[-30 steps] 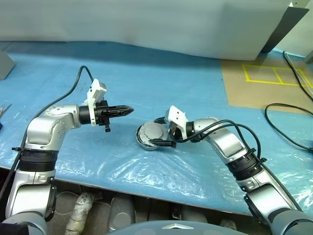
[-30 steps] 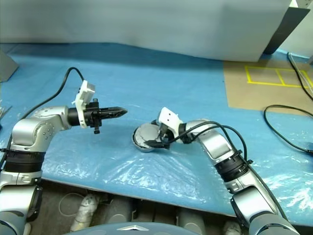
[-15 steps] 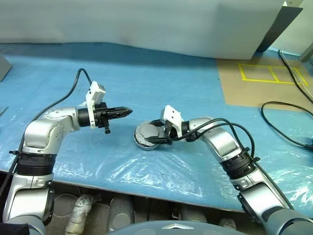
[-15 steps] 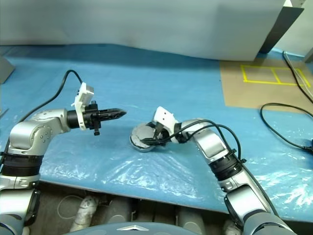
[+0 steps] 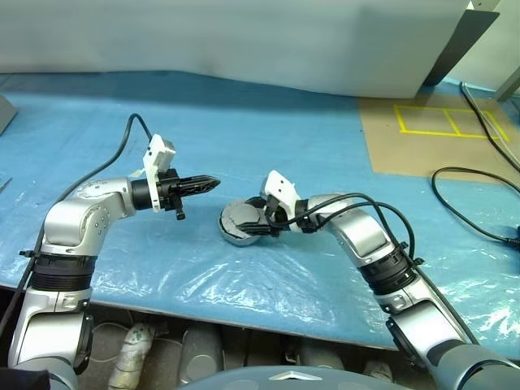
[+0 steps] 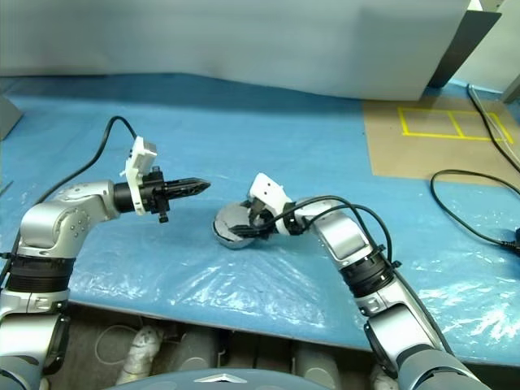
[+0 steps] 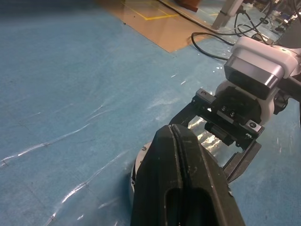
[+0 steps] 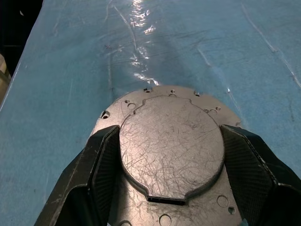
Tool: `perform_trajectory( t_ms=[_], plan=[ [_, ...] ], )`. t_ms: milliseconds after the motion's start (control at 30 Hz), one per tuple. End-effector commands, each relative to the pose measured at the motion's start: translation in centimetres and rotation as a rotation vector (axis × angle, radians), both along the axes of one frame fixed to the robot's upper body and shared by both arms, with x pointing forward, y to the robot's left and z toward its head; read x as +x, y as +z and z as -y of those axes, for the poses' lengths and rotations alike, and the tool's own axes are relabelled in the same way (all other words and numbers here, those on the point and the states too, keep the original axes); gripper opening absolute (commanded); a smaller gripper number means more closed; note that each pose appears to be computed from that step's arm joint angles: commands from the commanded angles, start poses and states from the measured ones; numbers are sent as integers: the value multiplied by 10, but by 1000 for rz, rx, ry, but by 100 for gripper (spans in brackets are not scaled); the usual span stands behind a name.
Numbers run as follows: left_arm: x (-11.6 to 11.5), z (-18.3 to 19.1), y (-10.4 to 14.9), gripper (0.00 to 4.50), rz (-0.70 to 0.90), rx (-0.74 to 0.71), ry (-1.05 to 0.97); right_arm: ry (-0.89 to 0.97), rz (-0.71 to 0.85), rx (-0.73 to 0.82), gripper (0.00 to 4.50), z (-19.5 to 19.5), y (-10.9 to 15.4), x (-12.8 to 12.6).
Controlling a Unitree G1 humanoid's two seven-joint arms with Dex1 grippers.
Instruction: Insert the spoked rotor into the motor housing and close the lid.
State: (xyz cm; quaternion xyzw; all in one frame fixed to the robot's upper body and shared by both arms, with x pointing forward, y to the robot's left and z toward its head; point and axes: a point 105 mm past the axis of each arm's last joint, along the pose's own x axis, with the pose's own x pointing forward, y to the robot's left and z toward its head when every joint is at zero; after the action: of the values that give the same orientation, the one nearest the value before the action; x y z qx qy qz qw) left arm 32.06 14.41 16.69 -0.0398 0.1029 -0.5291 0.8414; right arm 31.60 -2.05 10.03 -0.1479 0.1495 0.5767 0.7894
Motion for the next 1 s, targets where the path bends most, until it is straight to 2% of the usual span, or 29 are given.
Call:
perform_trajectory(
  t_ms=[33, 300, 467, 633, 833, 1000],
  plan=[
    [1, 0, 8, 0, 36, -12, -5, 4, 41, 44, 298, -2, 22, 1],
    [1, 4, 10, 0, 43, -7, -22, -36, 102, 69, 298, 2, 36, 12],
    [1, 5, 9, 0, 44, -14, -19, -36, 88, 127, 298, -3, 44, 10],
    [3, 7, 8, 0, 44, -18, -19, -22, 77, 85, 298, -7, 32, 8],
    [3, 9, 6, 0, 39, -26, -21, -35, 51, 6, 298, -6, 4, 7],
    [6, 8, 8, 0, 43, -25, -22, -51, 47, 27, 298, -10, 4, 8]
  ],
)
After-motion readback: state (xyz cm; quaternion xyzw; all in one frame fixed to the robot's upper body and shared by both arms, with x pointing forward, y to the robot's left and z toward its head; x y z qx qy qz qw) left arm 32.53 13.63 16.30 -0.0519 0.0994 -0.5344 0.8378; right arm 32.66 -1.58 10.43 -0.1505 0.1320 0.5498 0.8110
